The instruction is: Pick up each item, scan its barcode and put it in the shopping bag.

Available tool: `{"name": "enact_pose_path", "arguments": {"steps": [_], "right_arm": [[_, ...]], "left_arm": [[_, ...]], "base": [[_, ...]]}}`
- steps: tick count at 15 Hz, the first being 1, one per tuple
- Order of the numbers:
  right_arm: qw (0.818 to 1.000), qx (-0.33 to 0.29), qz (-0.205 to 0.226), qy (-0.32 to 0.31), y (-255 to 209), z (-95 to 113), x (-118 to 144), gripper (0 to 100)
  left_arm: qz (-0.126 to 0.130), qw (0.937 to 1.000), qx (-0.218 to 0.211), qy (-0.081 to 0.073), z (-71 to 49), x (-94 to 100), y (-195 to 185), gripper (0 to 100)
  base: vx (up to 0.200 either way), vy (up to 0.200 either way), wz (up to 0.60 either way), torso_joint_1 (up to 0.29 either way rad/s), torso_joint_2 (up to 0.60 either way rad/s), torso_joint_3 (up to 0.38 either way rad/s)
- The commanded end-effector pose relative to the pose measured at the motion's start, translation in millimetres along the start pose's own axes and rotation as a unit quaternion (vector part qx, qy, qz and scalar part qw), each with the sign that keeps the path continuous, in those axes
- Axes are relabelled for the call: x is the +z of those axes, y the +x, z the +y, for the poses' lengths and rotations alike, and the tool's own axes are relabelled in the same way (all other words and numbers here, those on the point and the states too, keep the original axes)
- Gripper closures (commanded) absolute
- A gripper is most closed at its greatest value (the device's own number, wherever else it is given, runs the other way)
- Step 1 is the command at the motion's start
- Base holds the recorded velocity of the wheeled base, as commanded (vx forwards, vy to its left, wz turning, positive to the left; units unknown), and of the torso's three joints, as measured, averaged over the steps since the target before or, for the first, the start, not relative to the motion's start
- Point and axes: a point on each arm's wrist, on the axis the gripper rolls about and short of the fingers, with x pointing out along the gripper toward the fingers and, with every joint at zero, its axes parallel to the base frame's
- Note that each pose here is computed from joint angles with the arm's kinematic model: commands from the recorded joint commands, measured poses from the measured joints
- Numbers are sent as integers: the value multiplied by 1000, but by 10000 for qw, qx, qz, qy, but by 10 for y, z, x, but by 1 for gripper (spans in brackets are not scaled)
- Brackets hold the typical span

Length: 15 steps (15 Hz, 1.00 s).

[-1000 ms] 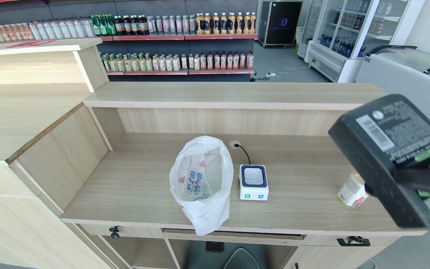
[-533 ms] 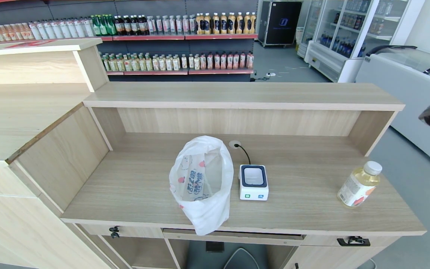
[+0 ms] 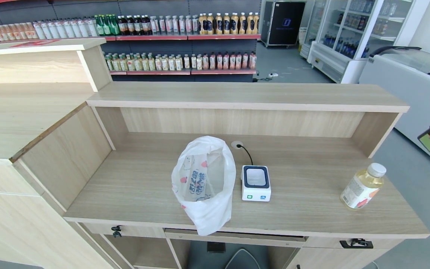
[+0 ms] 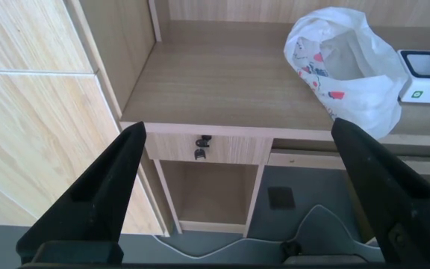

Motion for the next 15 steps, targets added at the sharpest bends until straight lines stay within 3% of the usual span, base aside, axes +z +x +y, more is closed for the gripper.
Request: {"name": "enact_pose_path", "arguments": {"steps": [1, 2, 4, 5, 6, 7, 10, 12, 15], "right_arm": [[9985, 259, 223, 428, 233, 69, 40, 100], [9942, 432, 354, 918, 353, 124, 67, 100], [9547, 1291, 551, 2623, 608, 328, 72, 100], [9415, 1459, 647, 2968, 689, 360, 48, 100], [9051, 1682, 1020, 3770, 949, 409, -90, 100], [8881, 1697, 1205, 4099, 1071, 441, -143, 100], [8292, 2096, 1636, 4917, 1397, 481, -376, 100], [8019, 2518, 1836, 5097, 1524, 473, -626, 100], [7992, 2705, 2007, 4979, 1629, 544, -812, 100]], "left_arm": [[-3, 10000, 4, 2, 0, 0, 0, 0], [-3, 10000, 4, 2, 0, 0, 0, 0], [-3, 10000, 4, 2, 0, 0, 0, 0], [-3, 10000, 4, 2, 0, 0, 0, 0], [-3, 10000, 4, 2, 0, 0, 0, 0], [-3, 10000, 4, 2, 0, 0, 0, 0], [-3, 10000, 4, 2, 0, 0, 0, 0], [-3, 10000, 4, 2, 0, 0, 0, 0], [-3, 10000, 4, 2, 0, 0, 0, 0]], "base": [[0, 0, 600, -2, -2, 2], [0, 0, 600, 2, 7, 2], [0, 0, 300, 1, 4, 1], [0, 0, 0, 0, 0, 0], [0, 0, 0, 0, 0, 0], [0, 0, 0, 0, 0, 0], [0, 0, 0, 0, 0, 0], [0, 0, 0, 0, 0, 0], [0, 0, 0, 0, 0, 0]]}}
